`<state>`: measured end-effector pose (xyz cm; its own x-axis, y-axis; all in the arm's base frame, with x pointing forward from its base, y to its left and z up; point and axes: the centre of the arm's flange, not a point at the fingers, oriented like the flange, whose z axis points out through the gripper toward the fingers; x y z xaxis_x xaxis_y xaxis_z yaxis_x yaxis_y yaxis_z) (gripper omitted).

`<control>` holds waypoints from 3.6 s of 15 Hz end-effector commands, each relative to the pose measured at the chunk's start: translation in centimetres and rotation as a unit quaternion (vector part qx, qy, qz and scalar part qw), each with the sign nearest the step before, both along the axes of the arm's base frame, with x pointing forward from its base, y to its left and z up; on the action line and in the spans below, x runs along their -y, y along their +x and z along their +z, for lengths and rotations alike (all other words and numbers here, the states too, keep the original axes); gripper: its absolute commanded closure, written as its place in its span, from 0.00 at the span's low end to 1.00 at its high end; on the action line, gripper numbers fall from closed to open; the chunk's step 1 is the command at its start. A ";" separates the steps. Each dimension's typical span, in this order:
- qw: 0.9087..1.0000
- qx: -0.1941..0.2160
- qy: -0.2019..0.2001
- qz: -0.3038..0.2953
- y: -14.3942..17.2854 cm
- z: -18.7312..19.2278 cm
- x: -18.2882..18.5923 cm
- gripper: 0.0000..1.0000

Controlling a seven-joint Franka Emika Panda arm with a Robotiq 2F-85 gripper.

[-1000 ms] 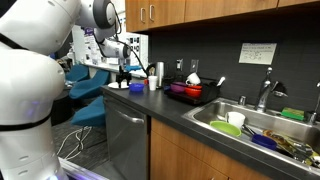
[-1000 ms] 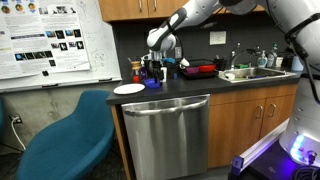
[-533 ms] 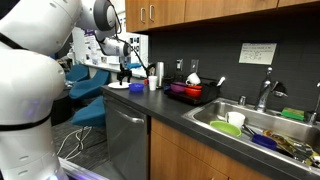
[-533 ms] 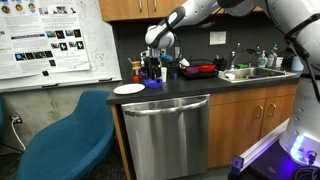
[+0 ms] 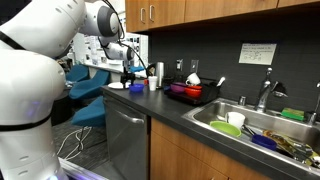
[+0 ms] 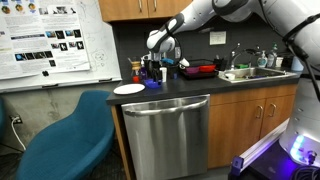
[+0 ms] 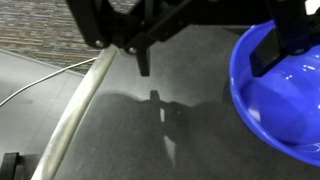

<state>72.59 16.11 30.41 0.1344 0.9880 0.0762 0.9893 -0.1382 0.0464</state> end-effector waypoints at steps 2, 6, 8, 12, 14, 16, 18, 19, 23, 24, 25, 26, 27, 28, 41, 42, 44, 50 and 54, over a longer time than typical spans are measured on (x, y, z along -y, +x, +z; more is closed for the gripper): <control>1.000 0.015 0.006 0.008 1.4 -0.1 0.1 0.00; 1.000 0.014 0.008 0.004 1.7 -1.0 0.3 0.00; 1.000 0.012 0.008 0.002 1.8 -1.3 0.4 0.00; 1.000 0.012 0.008 -0.006 1.9 -1.7 0.8 0.13; 1.000 0.011 0.008 -0.007 1.9 -1.6 1.0 0.32; 1.000 0.015 0.010 -0.009 1.8 -1.2 1.2 0.47; 1.000 0.020 0.011 -0.013 1.9 -0.9 1.4 0.64; 1.000 0.022 0.012 -0.016 2.0 -0.7 1.6 0.71; 0.998 0.038 0.024 -0.034 2.3 0.3 2.3 0.99; 0.998 0.041 0.031 -0.042 2.4 0.6 2.6 1.00; 0.997 0.048 0.042 -0.054 2.5 1.0 3.0 1.00; 0.995 0.054 0.052 -0.064 2.6 1.4 3.4 1.00; 0.993 0.060 0.065 -0.077 2.7 2.0 3.8 0.99; 0.991 0.067 0.076 -0.090 2.7 2.5 4.3 0.99; 0.919 0.215 0.156 -0.292 -0.7 9.6 14.4 0.99; 0.915 0.220 0.161 -0.299 -1.3 9.8 14.8 0.99; 0.906 0.230 0.168 -0.312 -2.3 10.0 15.3 0.99; 0.878 0.292 0.168 -0.341 -5.1 12.1 16.5 0.99; 0.851 0.335 0.171 -0.366 -6.4 14.0 17.8 0.99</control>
<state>68.98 -0.74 42.70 0.5136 0.5927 0.6204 0.4622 -0.8003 0.3819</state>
